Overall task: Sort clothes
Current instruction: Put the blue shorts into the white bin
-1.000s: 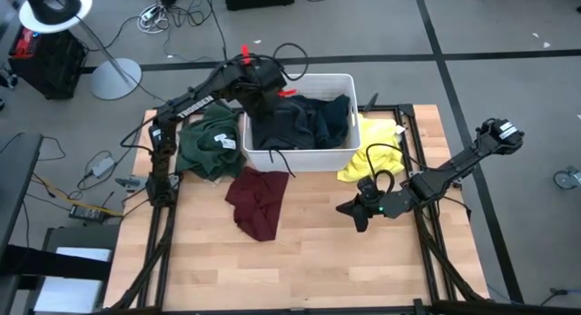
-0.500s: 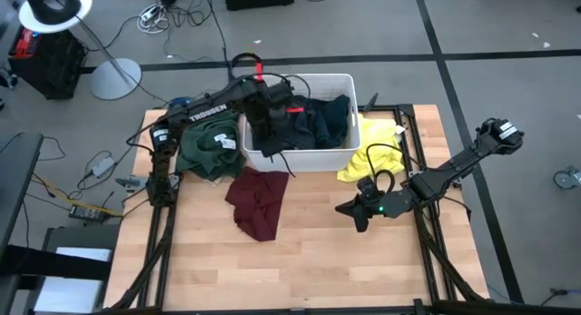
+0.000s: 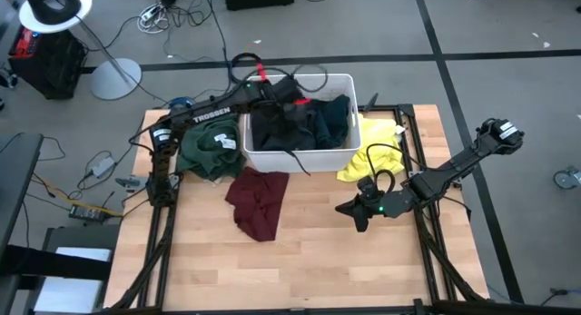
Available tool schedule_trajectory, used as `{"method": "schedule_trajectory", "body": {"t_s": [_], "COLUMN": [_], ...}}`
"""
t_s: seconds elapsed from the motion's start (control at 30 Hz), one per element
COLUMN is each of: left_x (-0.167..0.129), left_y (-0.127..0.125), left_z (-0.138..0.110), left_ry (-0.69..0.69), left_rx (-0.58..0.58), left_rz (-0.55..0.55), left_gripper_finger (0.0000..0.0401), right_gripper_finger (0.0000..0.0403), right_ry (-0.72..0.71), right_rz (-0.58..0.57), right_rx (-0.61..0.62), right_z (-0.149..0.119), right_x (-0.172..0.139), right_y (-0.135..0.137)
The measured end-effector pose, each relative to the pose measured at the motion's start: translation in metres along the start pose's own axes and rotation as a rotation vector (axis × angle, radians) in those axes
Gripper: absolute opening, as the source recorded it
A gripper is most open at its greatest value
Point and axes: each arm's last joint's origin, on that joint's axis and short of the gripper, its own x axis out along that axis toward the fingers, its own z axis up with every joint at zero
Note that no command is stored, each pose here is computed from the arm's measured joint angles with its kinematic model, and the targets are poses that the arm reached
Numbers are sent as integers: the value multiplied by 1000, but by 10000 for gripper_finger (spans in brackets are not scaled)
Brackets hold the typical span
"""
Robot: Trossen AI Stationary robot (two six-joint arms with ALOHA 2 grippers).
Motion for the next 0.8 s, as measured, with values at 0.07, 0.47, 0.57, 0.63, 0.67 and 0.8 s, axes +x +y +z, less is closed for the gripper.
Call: {"method": "schedule_trajectory", "body": {"t_s": [0.07,0.47,0.57,0.63,0.67,0.8], "left_x": [-1,-19,-29,-37,-41,-54], "left_y": [0,10,15,12,11,6], "left_z": [10,20,13,9,7,-5], "left_ry": [-95,-172,-82,-34,-11,122], "left_rx": [17,-42,-93,-92,-86,-97], "left_rz": [6,33,45,50,55,103], "left_gripper_finger": [0,0,0,0,0,0], "right_gripper_finger": [9,9,9,9,8,8], "right_ry": [0,0,-1,0,2,2], "right_rz": [0,1,1,-2,-5,-6], "right_rx": [0,0,-3,-4,-7,-14], "right_z": [0,0,0,0,0,0], "right_x": [0,0,0,0,0,0], "right_y": [0,0,0,0,-1,-1]}}
